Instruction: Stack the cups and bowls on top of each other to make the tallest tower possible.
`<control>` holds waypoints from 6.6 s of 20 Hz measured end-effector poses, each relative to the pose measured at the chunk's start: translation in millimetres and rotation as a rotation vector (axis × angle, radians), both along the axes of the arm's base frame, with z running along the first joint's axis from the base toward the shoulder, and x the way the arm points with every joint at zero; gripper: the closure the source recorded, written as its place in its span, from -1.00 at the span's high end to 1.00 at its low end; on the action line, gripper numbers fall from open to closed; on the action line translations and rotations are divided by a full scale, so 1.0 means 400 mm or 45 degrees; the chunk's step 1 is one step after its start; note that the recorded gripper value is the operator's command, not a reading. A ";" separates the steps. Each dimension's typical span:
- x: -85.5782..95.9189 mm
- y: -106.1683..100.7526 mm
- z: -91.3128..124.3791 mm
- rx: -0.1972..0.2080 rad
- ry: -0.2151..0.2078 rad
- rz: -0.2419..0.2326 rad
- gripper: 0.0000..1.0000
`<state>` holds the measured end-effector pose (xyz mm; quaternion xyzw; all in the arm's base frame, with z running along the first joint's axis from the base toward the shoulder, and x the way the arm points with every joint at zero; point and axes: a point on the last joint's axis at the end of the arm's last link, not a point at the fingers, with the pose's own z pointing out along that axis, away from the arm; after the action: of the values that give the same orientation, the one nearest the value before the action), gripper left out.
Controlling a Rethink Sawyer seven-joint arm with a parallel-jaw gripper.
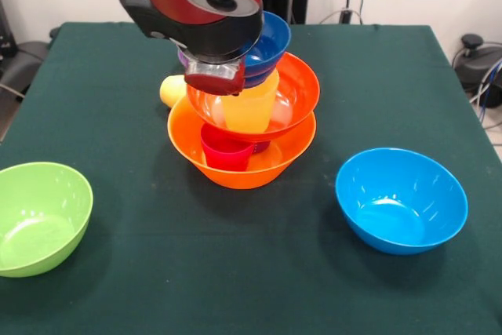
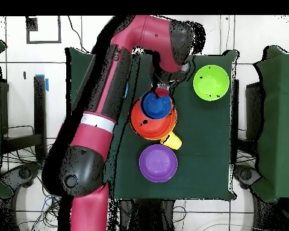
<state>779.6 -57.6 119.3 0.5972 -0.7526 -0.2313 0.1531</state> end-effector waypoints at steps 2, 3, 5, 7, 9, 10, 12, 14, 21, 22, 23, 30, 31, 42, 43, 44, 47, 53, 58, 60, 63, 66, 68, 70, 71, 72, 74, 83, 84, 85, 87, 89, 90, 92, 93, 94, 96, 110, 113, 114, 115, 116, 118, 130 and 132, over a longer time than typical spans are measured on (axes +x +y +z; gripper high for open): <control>0.000 -0.007 0.000 -0.003 0.001 -0.004 -1.00; 0.000 -0.008 0.000 -0.003 0.001 -0.005 -1.00; 0.001 -0.010 0.002 -0.010 -0.003 -0.005 -1.00; 0.003 -0.009 0.002 -0.014 -0.008 -0.004 -1.00; 0.006 -0.009 0.002 -0.019 -0.017 -0.003 -1.00; 0.008 -0.009 0.001 -0.022 -0.027 -0.003 -1.00; 0.012 -0.009 -0.001 -0.026 -0.042 -0.003 -1.00; 0.017 -0.007 -0.005 -0.027 -0.068 -0.006 -1.00; 0.024 0.002 -0.015 -0.010 -0.103 -0.014 -1.00; 0.024 0.005 -0.017 -0.001 -0.106 -0.017 -1.00; 0.024 0.006 -0.018 0.001 -0.107 -0.018 -1.00; 0.025 0.009 -0.019 0.006 -0.109 -0.020 -1.00; 0.025 0.009 -0.019 0.006 -0.109 -0.020 -1.00; 0.018 0.019 -0.022 -0.002 -0.104 -0.020 -1.00; 0.017 0.020 -0.022 -0.003 -0.103 -0.021 -1.00; 0.015 0.021 -0.022 -0.004 -0.103 -0.023 -1.00; 0.011 0.025 -0.023 -0.008 -0.101 -0.026 -1.00; 0.001 0.034 -0.021 -0.016 -0.099 -0.033 -1.00; -0.004 0.040 -0.020 -0.020 -0.099 -0.036 -1.00; -0.006 0.040 -0.019 -0.022 -0.099 -0.039 -1.00; -0.010 0.037 -0.018 -0.025 -0.098 -0.045 -1.00; -0.015 0.030 -0.017 -0.028 -0.098 -0.056 -1.00; -0.017 0.026 -0.016 -0.030 -0.098 -0.062 -1.00; -0.019 0.024 -0.015 -0.032 -0.098 -0.065 -1.00; -0.020 0.023 -0.015 -0.033 -0.098 -0.067 -1.00; -0.020 0.022 -0.015 -0.033 -0.098 -0.067 -1.00; -0.021 0.020 -0.015 -0.034 -0.098 -0.071 -1.00; -0.037 0.000 -0.012 -0.045 -0.096 -0.102 -1.00; -0.038 -0.001 -0.012 -0.046 -0.095 -0.104 -1.00; -0.038 -0.002 -0.012 -0.046 -0.095 -0.104 -1.00; -0.043 -0.007 -0.011 -0.050 -0.095 -0.113 -1.00; -0.047 -0.013 -0.010 -0.053 -0.094 -0.121 -1.00; -0.049 -0.015 -0.009 -0.054 -0.094 -0.125 -1.00; -0.053 -0.020 -0.008 -0.057 -0.094 -0.133 -1.00; -0.055 -0.023 -0.008 -0.058 -0.094 -0.137 -1.00; -0.057 -0.024 -0.008 -0.059 -0.093 -0.140 -1.00; -0.058 -0.026 -0.008 -0.061 -0.093 -0.143 -1.00; -0.073 -0.035 -0.003 -0.071 -0.092 -0.166 -1.00; -0.075 -0.029 -0.002 -0.073 -0.092 -0.166 -1.00; -0.077 -0.023 -0.001 -0.075 -0.092 -0.165 -1.00; -0.078 -0.020 -0.001 -0.076 -0.092 -0.164 -1.00; -0.081 -0.013 0.000 -0.078 -0.092 -0.163 -1.00; -0.084 0.001 0.002 -0.081 -0.092 -0.160 -1.00; -0.098 0.048 0.008 -0.092 -0.093 -0.148 -1.00; -0.098 0.052 0.007 -0.092 -0.093 -0.145 -1.00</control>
<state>740.3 -36.9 122.2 0.5556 -0.7983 -0.1904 0.1334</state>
